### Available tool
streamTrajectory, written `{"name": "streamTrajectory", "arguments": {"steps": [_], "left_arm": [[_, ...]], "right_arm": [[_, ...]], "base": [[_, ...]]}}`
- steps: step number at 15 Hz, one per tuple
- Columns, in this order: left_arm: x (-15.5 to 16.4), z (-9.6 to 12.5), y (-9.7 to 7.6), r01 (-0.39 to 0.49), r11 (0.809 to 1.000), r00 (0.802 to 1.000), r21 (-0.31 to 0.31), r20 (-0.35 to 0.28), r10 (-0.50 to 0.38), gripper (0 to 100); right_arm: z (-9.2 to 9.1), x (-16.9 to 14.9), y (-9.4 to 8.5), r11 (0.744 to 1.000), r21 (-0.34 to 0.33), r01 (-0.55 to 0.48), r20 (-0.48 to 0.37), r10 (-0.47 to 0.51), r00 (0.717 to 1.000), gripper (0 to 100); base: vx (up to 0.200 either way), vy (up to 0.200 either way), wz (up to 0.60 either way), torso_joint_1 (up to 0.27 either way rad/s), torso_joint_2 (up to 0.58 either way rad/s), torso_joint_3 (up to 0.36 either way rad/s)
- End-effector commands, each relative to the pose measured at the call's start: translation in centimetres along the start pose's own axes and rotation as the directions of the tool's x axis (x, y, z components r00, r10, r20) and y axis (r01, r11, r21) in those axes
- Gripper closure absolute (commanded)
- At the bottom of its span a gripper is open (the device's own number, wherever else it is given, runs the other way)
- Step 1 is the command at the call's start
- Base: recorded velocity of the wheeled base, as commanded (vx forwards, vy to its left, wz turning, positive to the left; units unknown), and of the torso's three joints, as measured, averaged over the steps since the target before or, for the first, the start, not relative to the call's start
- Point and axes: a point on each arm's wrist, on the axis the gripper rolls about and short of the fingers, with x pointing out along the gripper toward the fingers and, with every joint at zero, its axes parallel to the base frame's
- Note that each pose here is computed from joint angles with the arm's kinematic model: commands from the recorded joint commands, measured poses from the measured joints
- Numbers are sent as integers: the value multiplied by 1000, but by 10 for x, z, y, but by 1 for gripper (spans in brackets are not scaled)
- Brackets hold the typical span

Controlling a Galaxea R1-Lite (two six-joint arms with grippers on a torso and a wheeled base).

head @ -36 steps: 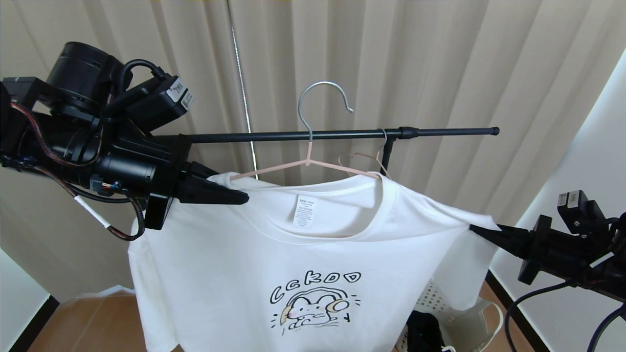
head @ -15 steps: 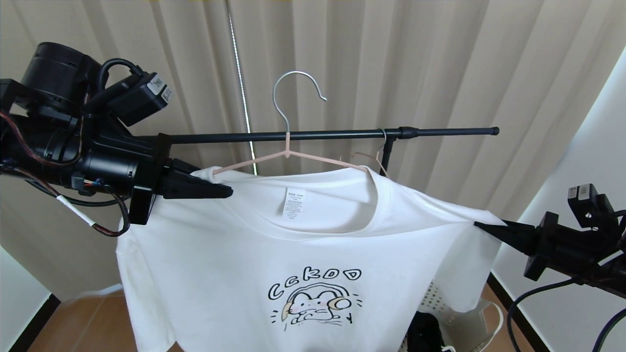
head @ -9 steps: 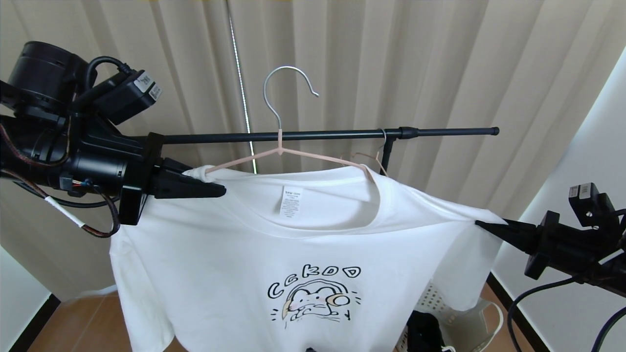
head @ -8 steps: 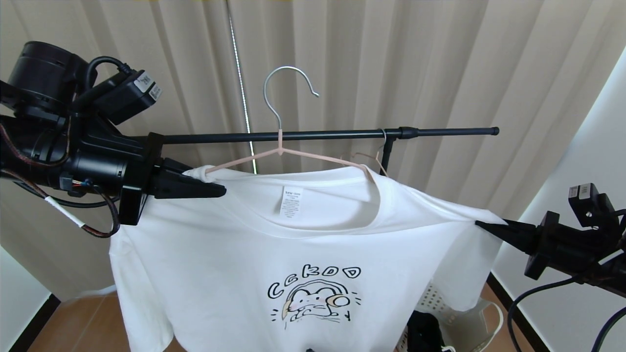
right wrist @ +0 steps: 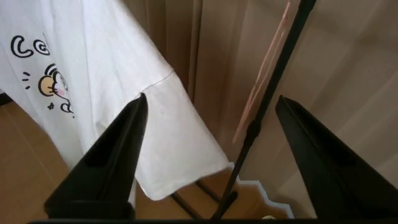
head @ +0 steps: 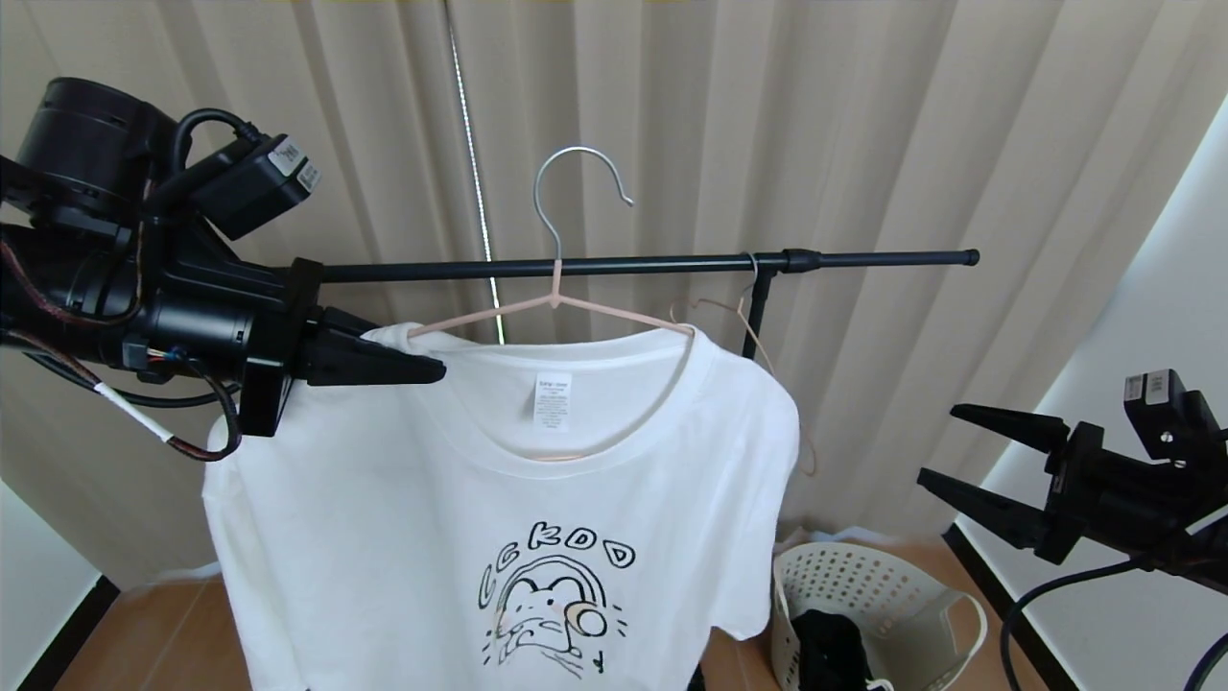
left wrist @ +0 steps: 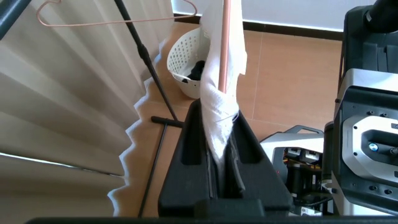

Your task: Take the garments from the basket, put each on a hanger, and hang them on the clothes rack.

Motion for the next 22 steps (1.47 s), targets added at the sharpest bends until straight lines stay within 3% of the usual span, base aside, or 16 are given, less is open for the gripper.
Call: {"name": "streamTrajectory", "arguments": {"steps": [1, 7, 12, 15, 21, 22], "left_arm": [[0, -1, 0, 3, 1000, 1000, -5, -1, -3, 100], [-1, -8, -1, -2, 1000, 1000, -30, -12, 2, 100], [-15, -26, 10, -74, 990, 997, -119, -44, 69, 100], [-7, -41, 33, -153, 972, 987, -176, -77, 141, 100], [10, -42, 47, -215, 942, 976, -258, -100, 195, 100], [24, -40, 49, -265, 914, 963, -307, -137, 233, 100]], "right_arm": [[10, -2, 11, 999, -38, -22, 25, 23, 999, 0], [18, -3, 17, 997, -64, -33, 47, 36, 998, 0], [26, -4, 23, 995, -90, -36, 66, 42, 997, 0], [25, -4, 23, 995, -88, -37, 65, 42, 997, 0], [25, -4, 23, 996, -85, -37, 64, 42, 997, 0], [25, -4, 23, 996, -87, -37, 64, 42, 997, 0]], "base": [[0, 0, 0, 0, 0, 0], [0, 0, 0, 0, 0, 0], [0, 0, 0, 0, 0, 0], [0, 0, 0, 0, 0, 0], [0, 0, 0, 0, 0, 0], [0, 0, 0, 0, 0, 0]]}}
